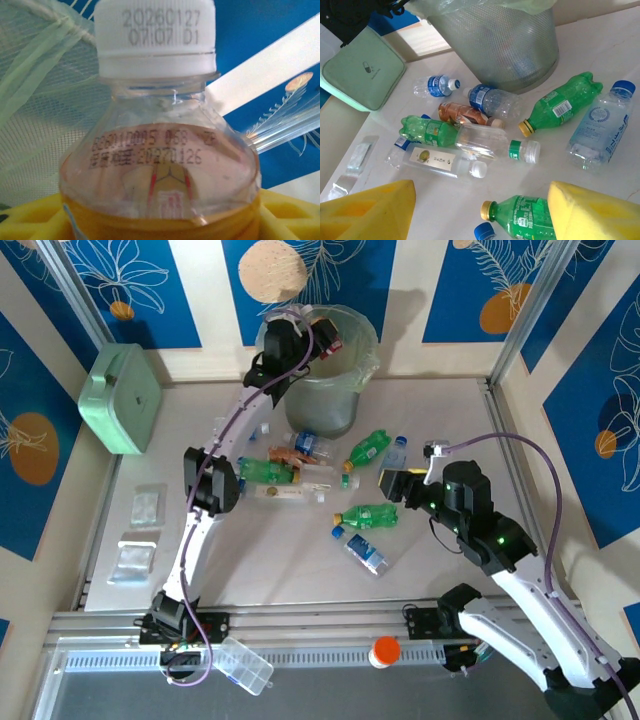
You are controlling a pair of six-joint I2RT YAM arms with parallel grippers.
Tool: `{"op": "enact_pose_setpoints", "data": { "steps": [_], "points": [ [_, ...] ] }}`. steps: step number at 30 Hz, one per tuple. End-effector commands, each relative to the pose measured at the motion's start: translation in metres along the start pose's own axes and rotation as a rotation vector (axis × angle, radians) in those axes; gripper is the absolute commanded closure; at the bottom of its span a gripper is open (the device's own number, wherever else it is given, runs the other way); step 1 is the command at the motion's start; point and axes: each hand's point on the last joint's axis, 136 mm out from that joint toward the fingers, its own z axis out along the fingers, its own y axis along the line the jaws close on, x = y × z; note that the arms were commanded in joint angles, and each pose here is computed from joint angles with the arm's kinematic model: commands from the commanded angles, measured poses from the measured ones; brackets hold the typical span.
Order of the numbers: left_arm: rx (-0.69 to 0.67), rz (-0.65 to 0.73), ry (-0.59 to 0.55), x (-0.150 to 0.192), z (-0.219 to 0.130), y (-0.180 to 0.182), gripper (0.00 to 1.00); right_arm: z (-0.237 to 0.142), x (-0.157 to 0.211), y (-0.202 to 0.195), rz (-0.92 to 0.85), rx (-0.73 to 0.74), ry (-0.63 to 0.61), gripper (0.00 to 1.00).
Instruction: Put the plastic bottles in the bin
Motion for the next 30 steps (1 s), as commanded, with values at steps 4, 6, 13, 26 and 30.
{"op": "enact_pose_setpoints", "data": {
  "steps": [4,6,13,26,30],
  "points": [
    [0.017,0.057,-0.005,0.000,-0.001,-0.011,0.22,0.006,-0.001,-0.002,0.022,-0.002,-0.006,0.29],
    [0.016,0.056,-0.011,-0.001,-0.001,-0.011,0.20,0.007,-0.001,-0.002,0.021,-0.003,-0.006,0.29],
    [0.049,0.071,-0.039,-0.013,-0.008,-0.028,0.18,0.005,-0.004,-0.002,0.014,-0.002,-0.012,0.29],
    [0.204,0.205,-0.072,-0.052,-0.075,-0.142,0.18,-0.009,-0.012,0.016,0.025,-0.073,-0.006,0.29],
    [0.119,0.230,-0.029,-0.049,-0.108,-0.157,0.21,-0.009,-0.006,0.020,0.012,-0.085,0.038,0.29]
  ]
}}
